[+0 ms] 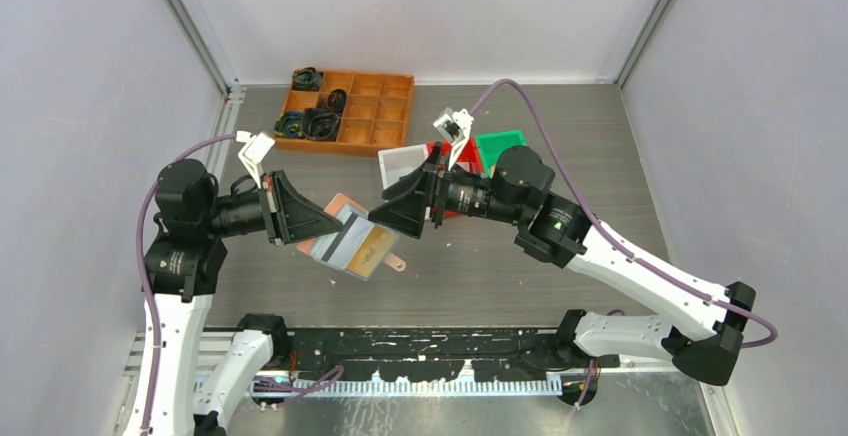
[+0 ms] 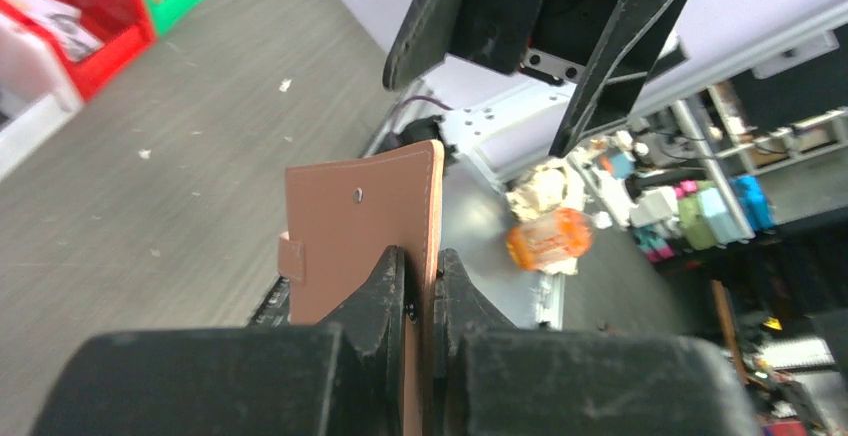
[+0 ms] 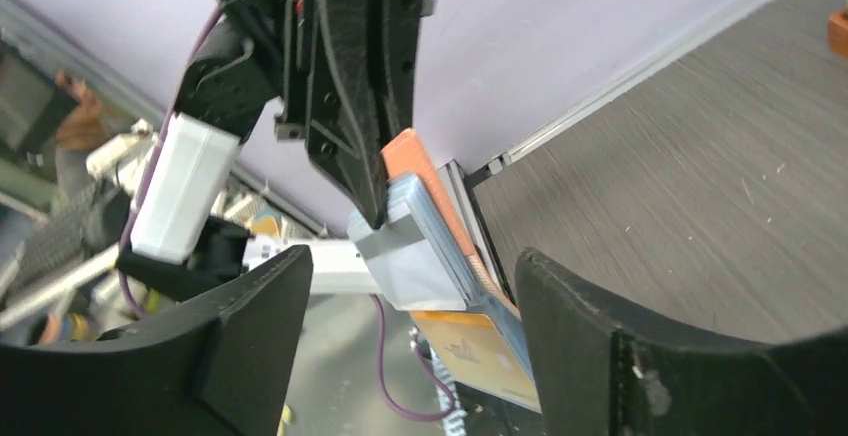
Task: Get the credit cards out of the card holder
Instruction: Remove the credit card from the card holder.
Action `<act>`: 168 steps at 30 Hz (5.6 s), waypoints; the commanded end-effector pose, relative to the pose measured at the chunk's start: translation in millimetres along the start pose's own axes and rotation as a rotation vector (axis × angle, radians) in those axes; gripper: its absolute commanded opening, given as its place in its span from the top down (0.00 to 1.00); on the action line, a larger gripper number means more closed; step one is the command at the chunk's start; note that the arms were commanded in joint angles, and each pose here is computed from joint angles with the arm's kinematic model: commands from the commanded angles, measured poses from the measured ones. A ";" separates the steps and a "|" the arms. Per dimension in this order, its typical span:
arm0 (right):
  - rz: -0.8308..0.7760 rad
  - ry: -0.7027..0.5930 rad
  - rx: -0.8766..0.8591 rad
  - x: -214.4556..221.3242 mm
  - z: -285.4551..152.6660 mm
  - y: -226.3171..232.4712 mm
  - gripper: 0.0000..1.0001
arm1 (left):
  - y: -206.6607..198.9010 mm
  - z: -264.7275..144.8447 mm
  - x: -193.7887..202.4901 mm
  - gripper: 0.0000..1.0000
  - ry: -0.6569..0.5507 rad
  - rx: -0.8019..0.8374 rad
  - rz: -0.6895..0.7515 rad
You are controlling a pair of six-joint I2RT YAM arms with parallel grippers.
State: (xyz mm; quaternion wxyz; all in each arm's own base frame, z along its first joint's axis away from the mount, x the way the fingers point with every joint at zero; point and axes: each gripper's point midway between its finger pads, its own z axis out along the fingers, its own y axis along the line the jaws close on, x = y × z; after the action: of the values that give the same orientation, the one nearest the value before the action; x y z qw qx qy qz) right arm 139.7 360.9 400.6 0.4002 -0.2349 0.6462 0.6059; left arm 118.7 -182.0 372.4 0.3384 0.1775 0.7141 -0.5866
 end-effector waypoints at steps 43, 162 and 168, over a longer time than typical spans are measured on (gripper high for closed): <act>0.001 0.373 -0.169 43.2 19.7 19.5 0.99 | 5.7 -17.4 48.7 0.53 0.158 0.018 0.391; 0.490 -0.193 -0.160 25.4 24.8 -25.3 0.99 | -12.5 6.3 -21.6 0.80 -0.031 0.079 -0.142; 0.492 -0.151 -0.177 32.7 26.8 -22.3 0.99 | -12.5 7.0 -26.9 0.89 -0.046 0.070 -0.138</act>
State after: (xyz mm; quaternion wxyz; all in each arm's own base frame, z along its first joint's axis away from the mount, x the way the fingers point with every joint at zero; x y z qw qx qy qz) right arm 138.7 391.6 360.0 0.2465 -0.0623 0.6006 0.7581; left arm 148.9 -185.1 375.9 0.2966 0.0759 0.7217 -0.6209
